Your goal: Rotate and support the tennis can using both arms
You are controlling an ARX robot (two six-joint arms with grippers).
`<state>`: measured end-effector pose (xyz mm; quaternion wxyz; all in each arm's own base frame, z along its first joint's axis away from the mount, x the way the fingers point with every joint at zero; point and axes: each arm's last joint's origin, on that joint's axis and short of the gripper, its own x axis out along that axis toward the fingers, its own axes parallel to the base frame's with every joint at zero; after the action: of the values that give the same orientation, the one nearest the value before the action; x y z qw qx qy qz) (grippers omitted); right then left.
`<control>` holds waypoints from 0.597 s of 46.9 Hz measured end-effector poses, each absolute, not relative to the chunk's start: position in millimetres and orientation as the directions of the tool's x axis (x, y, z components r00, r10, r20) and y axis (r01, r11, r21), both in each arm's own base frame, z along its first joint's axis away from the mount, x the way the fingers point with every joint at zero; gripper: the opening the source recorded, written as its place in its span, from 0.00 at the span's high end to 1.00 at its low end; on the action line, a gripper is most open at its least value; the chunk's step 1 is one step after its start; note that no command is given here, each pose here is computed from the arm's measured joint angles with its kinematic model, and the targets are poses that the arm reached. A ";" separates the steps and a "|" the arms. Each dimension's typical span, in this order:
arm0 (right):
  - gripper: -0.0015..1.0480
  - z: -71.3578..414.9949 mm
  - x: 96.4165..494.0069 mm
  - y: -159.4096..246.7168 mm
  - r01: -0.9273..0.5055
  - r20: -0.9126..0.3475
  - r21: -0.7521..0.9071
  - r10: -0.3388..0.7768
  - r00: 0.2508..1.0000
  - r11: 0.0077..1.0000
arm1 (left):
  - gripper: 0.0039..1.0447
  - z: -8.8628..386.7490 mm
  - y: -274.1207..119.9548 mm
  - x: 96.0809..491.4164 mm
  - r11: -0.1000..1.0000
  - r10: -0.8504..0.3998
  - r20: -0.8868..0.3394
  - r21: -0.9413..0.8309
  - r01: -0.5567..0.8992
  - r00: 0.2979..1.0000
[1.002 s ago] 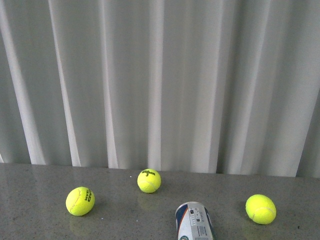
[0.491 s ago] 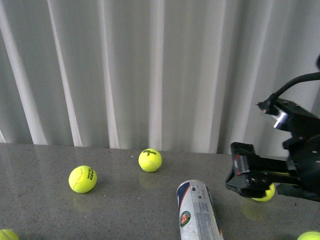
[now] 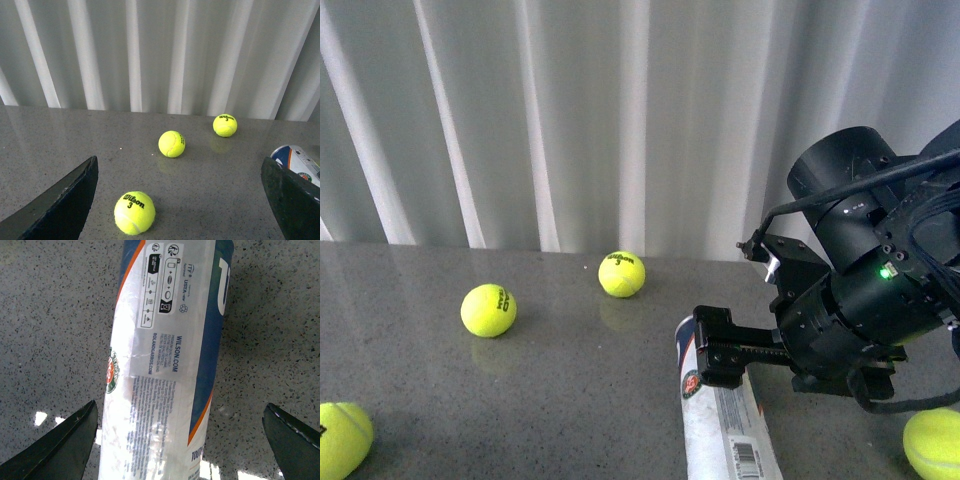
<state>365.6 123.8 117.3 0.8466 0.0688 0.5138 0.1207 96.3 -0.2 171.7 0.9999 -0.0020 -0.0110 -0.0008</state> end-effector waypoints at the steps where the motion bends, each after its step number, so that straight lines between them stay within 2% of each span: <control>1: 0.07 115.2 367.3 124.2 -0.133 -0.855 0.241 0.276 0.439 0.961 | 0.06 171.7 -0.2 96.3 1.000 -0.002 0.022 -0.004 0.002 1.000; 24: 0.07 64.4 396.8 152.1 -0.149 -0.891 0.248 0.286 0.352 0.957 | 0.06 171.7 -0.2 96.3 1.000 -0.002 0.022 -0.004 0.002 1.000; 28: 0.12 62.4 399.1 155.3 -0.149 -0.894 0.225 0.265 0.360 0.963 | 0.06 171.7 -0.2 96.3 1.000 -0.002 0.022 -0.004 0.002 1.000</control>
<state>399.1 155.3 62.4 0.8230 0.0526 0.5514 0.1259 96.3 -0.2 171.7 0.9999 -0.0020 -0.0110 -0.0008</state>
